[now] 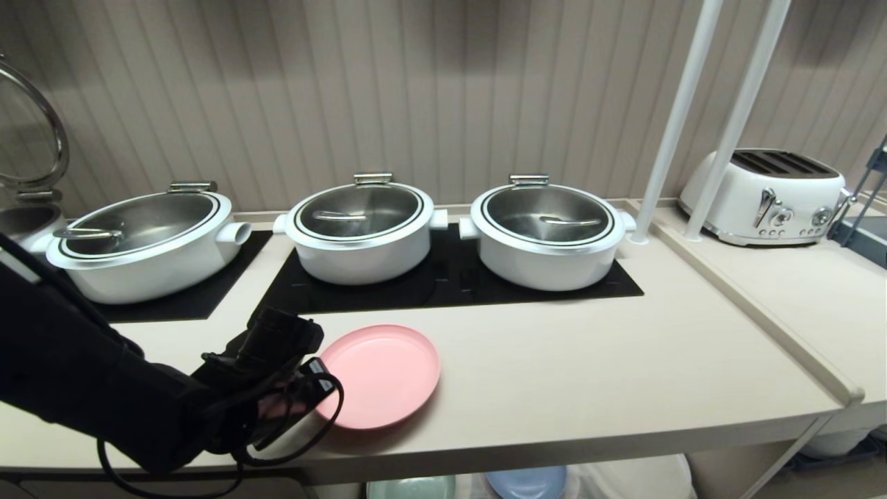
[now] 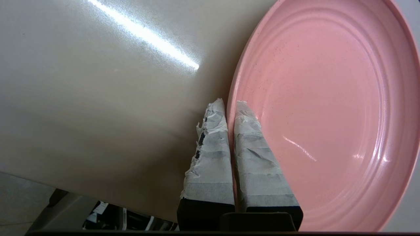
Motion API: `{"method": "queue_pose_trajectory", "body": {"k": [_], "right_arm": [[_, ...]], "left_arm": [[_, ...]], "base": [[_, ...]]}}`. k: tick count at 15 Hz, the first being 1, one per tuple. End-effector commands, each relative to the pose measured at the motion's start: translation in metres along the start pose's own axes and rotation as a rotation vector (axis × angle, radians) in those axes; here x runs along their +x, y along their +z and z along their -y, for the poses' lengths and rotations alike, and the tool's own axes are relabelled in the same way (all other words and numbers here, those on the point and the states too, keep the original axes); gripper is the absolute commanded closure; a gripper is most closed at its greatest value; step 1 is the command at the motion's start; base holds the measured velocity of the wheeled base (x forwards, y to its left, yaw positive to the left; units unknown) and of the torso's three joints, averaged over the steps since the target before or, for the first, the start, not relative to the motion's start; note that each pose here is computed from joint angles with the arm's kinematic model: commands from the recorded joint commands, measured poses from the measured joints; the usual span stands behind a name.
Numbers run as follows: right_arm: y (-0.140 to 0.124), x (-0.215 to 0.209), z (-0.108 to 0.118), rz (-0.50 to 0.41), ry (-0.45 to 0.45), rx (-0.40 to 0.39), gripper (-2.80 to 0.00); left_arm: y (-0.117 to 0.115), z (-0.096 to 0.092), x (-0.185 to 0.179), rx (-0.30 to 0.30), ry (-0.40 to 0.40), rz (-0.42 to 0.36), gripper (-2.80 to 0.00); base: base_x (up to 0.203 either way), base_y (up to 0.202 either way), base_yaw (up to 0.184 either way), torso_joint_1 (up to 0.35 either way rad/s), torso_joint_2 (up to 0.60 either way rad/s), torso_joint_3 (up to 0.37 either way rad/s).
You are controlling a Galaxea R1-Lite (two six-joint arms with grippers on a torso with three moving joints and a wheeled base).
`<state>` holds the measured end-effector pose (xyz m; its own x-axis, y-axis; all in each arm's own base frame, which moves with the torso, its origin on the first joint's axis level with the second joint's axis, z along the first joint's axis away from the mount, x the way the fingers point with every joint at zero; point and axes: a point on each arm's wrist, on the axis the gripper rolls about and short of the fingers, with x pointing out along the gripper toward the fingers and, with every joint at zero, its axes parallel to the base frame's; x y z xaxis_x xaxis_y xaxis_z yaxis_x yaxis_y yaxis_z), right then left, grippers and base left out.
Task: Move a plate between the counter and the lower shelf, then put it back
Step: Put the plate
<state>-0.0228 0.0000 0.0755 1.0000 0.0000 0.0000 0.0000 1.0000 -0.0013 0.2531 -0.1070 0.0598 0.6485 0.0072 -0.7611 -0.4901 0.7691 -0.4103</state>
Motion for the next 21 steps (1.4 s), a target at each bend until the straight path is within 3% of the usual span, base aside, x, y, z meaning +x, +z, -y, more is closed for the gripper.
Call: {"method": "queue_pose_trajectory", "body": {"k": [1,13,14,21], "right_arm": [[0.000,0.000,0.000,0.000,-0.002,0.000,0.00],[0.000,0.000,0.000,0.000,-0.001,0.000,0.00],[0.000,0.000,0.000,0.000,0.000,0.000,0.00],[0.000,0.000,0.000,0.000,0.000,0.000,0.00]], "left_arm": [[-0.003,0.001,0.001,0.003,0.000,-0.005,0.00],[-0.009,0.002,0.000,0.019,-0.003,-0.023,0.00],[-0.009,0.001,0.002,0.020,0.003,-0.024,-2.80],[-0.005,0.005,-0.008,0.011,-0.028,0.006,-2.80]], "base": [[0.000,0.000,0.000,0.000,0.00,0.000],[0.000,0.000,0.000,0.000,0.00,0.000],[0.000,0.000,0.000,0.000,0.00,0.000],[0.000,0.000,0.000,0.000,0.00,0.000]]}}
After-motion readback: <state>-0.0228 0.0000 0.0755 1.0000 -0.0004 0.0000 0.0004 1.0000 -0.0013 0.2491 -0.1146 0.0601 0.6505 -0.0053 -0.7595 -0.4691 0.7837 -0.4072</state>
